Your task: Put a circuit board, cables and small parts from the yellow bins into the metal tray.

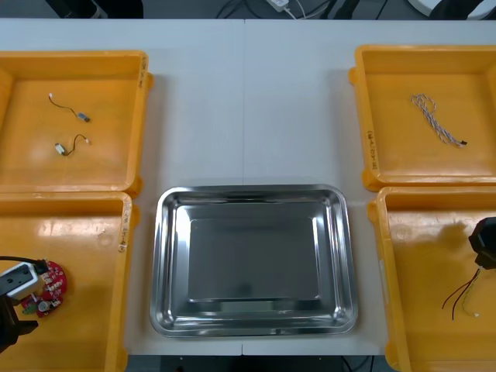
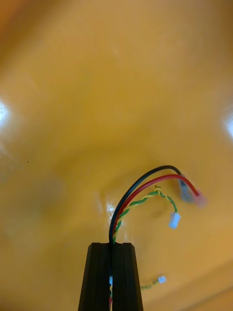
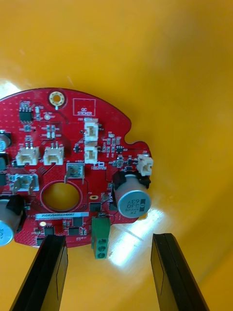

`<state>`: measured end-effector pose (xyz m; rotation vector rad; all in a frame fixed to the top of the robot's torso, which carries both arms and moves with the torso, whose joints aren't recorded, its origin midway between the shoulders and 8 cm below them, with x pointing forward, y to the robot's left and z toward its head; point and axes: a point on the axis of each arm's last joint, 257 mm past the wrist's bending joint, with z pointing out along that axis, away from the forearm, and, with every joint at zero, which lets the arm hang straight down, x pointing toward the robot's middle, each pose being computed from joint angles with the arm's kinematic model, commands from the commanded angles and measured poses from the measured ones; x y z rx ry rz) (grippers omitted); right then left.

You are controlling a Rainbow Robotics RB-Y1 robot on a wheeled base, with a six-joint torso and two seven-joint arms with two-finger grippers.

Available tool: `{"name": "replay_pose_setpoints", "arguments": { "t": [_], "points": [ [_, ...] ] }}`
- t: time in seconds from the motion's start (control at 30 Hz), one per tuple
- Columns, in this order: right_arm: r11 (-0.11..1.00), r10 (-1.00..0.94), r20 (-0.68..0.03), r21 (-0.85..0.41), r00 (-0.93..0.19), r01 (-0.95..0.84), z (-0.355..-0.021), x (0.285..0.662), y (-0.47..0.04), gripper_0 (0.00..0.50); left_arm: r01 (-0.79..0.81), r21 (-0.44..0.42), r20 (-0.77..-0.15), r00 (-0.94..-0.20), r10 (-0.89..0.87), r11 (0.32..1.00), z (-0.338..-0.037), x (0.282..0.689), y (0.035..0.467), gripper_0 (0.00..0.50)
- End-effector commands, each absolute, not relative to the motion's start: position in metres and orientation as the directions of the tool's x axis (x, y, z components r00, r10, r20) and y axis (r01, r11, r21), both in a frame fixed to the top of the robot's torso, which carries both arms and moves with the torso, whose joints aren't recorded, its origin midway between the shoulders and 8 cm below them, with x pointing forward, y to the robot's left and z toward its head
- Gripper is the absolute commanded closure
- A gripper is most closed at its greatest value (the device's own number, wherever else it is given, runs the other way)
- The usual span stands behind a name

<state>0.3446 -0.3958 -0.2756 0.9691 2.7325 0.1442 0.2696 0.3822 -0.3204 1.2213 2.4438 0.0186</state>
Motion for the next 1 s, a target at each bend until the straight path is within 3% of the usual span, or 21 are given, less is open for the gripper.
{"name": "replay_pose_setpoints", "arguments": {
  "t": [0.03,0.3,0.37,0.47,0.63,0.9,1.0],
  "points": [
    [0.791,0.611,-0.261,0.184,-0.747,0.583,-0.229,0.359,-0.404,0.5,0.821,0.219,-0.326,-0.448,0.833,0.527,-0.326,0.264,0.373,0.0],
    [0.813,0.58,-0.377,0.216,-0.722,0.541,-0.183,0.38,-0.403,0.5,0.824,0.222,-0.317,-0.445,0.838,0.521,-0.328,0.265,0.372,0.0],
    [0.82,0.57,-0.401,0.218,-0.717,0.53,-0.175,0.382,-0.401,0.5,0.825,0.221,-0.316,-0.444,0.838,0.521,-0.329,0.265,0.372,0.033],
    [0.827,0.56,-0.423,0.222,-0.713,0.517,-0.168,0.384,-0.399,0.5,0.827,0.223,-0.31,-0.442,0.841,0.517,-0.329,0.266,0.372,0.301],
    [0.832,0.551,-0.443,0.232,-0.707,0.503,-0.159,0.388,-0.397,0.5,0.827,0.223,-0.312,-0.442,0.841,0.517,-0.33,0.266,0.371,0.498],
    [0.851,0.523,-0.491,0.256,-0.697,0.459,-0.134,0.401,-0.388,0.5,0.825,0.22,-0.328,-0.441,0.836,0.521,-0.327,0.267,0.369,0.5],
    [0.859,0.51,-0.495,0.252,-0.703,0.446,-0.13,0.402,-0.387,0.5,0.82,0.215,-0.36,-0.438,0.824,0.53,-0.32,0.269,0.366,0.5]
  ]
}}
